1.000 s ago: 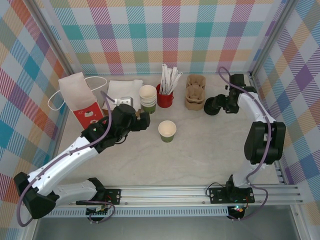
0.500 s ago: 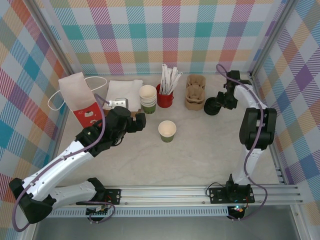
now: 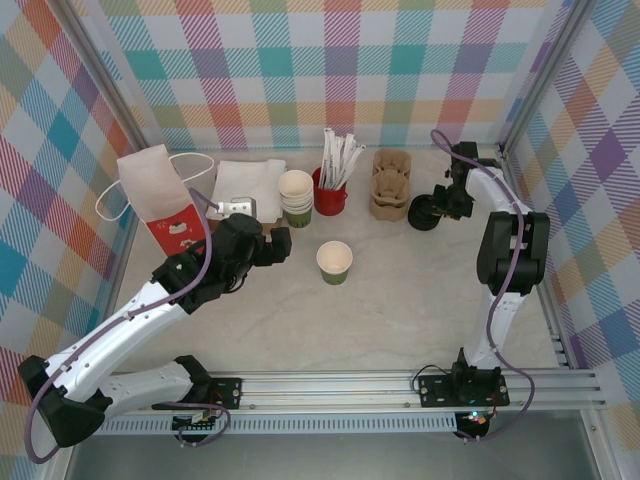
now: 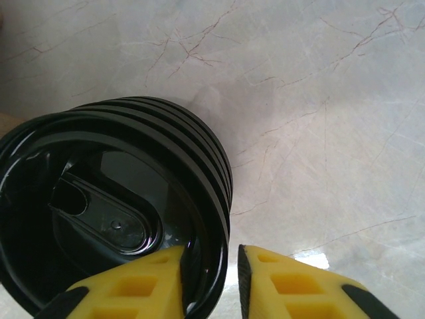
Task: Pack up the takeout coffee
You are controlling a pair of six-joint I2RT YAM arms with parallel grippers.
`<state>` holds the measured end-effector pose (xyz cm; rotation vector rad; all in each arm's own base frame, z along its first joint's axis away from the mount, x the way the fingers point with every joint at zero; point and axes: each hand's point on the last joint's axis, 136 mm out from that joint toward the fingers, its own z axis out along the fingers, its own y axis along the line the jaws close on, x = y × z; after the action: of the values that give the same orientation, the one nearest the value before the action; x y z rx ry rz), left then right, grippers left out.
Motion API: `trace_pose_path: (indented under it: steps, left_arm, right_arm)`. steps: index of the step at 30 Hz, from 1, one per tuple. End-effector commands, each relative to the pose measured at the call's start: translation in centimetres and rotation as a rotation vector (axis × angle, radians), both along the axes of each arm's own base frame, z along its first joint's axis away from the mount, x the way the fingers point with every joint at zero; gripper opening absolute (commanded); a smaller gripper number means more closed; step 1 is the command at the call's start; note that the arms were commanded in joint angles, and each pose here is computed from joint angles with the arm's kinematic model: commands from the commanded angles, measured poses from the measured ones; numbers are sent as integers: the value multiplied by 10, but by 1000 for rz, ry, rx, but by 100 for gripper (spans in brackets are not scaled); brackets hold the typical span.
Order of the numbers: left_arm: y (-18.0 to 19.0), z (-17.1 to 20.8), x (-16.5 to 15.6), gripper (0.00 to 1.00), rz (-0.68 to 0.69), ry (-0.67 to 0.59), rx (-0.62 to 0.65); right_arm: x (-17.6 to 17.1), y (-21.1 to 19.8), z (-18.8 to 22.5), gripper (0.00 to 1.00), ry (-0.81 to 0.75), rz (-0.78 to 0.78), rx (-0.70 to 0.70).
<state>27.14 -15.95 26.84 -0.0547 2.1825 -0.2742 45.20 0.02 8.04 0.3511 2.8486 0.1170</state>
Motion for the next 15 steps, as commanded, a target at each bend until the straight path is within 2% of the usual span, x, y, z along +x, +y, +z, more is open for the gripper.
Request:
trace_pose_path:
  steps: [1,8,15]
  left_arm:
    - [3,-5,-5,100,1,12,21]
    - [1,-7,-5,100,-2,19,25]
    - [-1,-4,-5,100,-7,15,14]
  right_arm:
    - [1,1,3,24,4,-5,22]
    - [0,1,7,14,-4,-9,21]
    - [-2,0,17,14,-28,-9,17]
